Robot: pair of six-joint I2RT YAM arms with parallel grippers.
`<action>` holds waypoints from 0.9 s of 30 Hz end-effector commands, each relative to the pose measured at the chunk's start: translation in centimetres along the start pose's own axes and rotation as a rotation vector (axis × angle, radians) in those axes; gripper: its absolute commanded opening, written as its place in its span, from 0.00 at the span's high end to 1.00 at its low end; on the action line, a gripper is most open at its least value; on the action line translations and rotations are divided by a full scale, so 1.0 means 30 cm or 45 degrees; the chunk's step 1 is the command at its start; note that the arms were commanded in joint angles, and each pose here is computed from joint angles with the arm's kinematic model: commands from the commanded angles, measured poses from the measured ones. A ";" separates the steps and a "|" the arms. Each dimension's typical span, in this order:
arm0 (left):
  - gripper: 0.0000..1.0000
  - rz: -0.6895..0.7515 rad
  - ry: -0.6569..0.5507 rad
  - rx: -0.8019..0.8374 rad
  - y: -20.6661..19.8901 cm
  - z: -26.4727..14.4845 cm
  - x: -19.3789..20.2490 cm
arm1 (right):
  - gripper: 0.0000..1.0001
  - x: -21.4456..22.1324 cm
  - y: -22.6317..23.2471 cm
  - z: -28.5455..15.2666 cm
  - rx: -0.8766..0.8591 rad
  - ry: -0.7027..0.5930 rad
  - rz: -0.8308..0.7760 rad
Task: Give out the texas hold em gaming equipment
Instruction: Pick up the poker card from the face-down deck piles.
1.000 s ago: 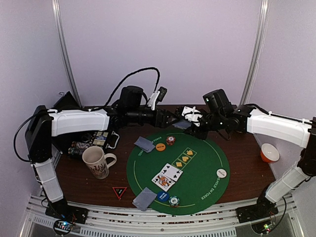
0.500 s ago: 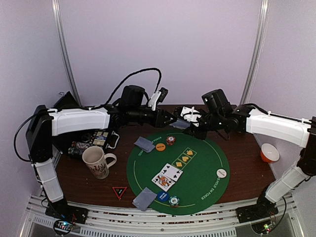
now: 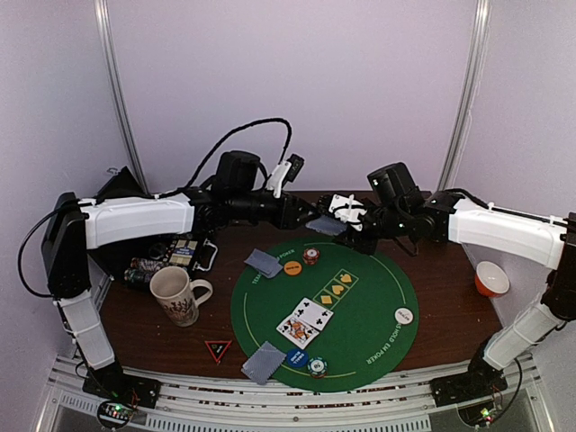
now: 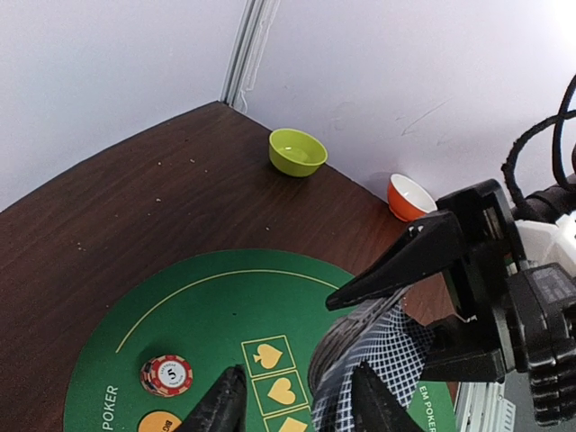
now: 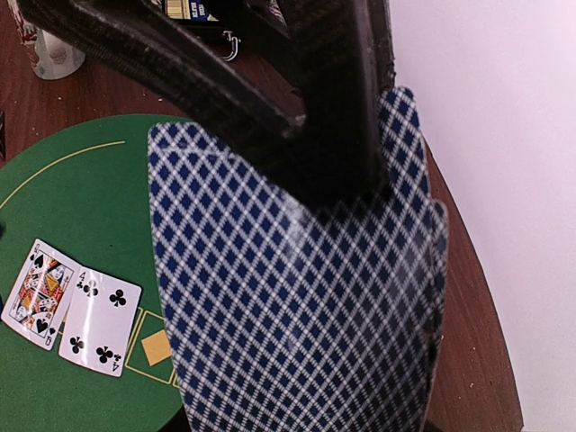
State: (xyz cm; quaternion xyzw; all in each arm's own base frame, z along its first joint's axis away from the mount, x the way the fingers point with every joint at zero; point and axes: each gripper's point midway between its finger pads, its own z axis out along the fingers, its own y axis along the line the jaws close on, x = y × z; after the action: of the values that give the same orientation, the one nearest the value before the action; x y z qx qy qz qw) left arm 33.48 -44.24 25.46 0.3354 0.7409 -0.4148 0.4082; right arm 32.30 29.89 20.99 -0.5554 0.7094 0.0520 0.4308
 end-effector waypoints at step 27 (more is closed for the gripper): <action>1.00 0.221 -0.136 0.131 -0.118 -0.135 -0.079 | 0.54 0.007 -0.046 -0.023 0.070 0.004 -0.002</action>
State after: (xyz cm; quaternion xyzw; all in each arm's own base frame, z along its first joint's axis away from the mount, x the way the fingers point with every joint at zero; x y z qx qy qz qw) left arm 31.05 -42.94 26.87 0.3782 0.7107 -0.4185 0.4204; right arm 32.66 29.49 20.96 -0.5517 0.7126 0.0419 0.4313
